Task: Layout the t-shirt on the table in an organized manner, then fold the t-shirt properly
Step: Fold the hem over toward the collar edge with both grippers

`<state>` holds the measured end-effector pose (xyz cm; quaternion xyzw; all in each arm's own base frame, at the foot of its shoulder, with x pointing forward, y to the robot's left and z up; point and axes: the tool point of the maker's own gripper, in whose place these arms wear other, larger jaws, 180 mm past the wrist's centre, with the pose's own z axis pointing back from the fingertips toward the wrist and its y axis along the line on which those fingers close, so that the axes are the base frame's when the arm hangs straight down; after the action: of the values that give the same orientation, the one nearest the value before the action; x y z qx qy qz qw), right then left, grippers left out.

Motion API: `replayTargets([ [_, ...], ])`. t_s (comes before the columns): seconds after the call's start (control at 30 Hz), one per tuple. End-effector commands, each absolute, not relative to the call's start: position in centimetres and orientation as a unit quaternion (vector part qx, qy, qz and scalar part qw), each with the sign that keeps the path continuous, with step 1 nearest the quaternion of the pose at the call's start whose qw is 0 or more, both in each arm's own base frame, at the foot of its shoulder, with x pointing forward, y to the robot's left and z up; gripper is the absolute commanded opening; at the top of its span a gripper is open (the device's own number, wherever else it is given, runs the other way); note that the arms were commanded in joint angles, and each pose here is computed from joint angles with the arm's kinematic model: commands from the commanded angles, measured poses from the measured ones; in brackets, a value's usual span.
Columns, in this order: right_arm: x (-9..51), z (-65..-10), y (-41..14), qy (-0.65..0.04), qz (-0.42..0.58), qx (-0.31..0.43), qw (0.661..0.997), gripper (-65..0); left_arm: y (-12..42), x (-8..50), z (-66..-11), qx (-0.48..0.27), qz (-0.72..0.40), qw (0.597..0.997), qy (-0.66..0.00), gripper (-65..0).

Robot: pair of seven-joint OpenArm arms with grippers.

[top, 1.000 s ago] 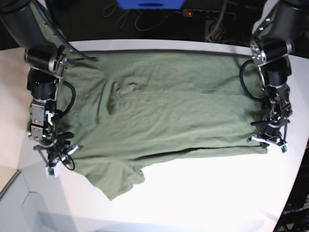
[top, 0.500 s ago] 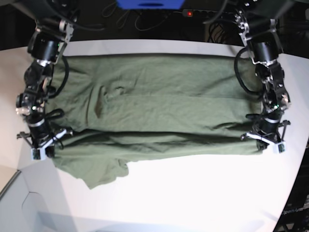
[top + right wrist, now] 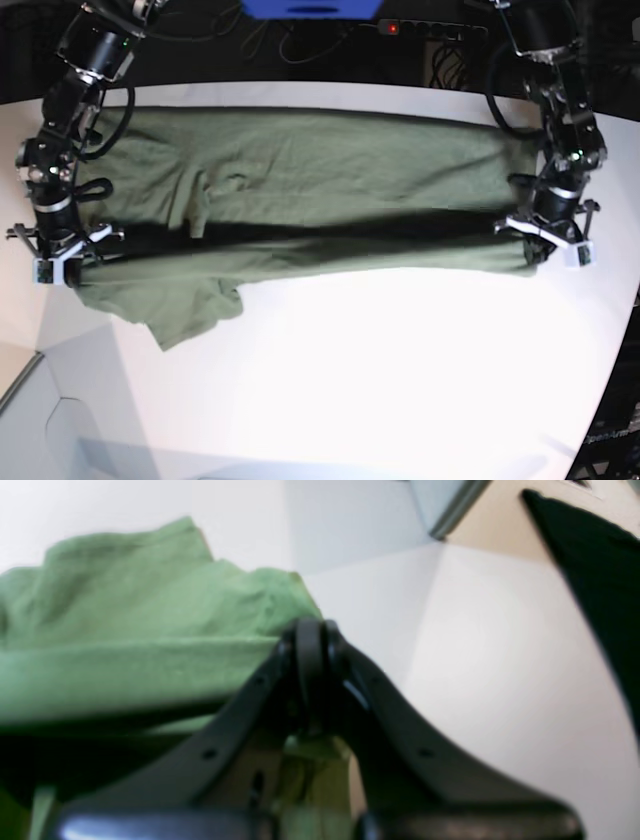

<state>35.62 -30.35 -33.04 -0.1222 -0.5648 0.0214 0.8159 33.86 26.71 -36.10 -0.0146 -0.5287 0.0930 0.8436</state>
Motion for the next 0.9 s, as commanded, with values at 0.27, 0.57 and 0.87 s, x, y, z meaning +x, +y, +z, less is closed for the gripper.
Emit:
replayTargets([
  [0.27, 34.0, -32.0, -32.0, -0.593, -0.018, -0.110, 0.798, -65.0, 29.7, 31.5, -32.6, 0.027, 0.101, 0.818, -0.565, -64.8],
  [0.57, 30.5, -32.4, -31.0, -0.588, -0.016, -0.099, 0.803, -65.0, 28.1, 29.1, -34.3, 0.015, 0.108, 0.830, -0.547, -64.8],
  [0.87, 27.3, -35.4, -30.5, -0.553, -0.023, -0.088, 0.828, -65.0, 28.2, 28.5, -35.7, 0.015, 0.110, 0.841, -0.530, -64.8],
])
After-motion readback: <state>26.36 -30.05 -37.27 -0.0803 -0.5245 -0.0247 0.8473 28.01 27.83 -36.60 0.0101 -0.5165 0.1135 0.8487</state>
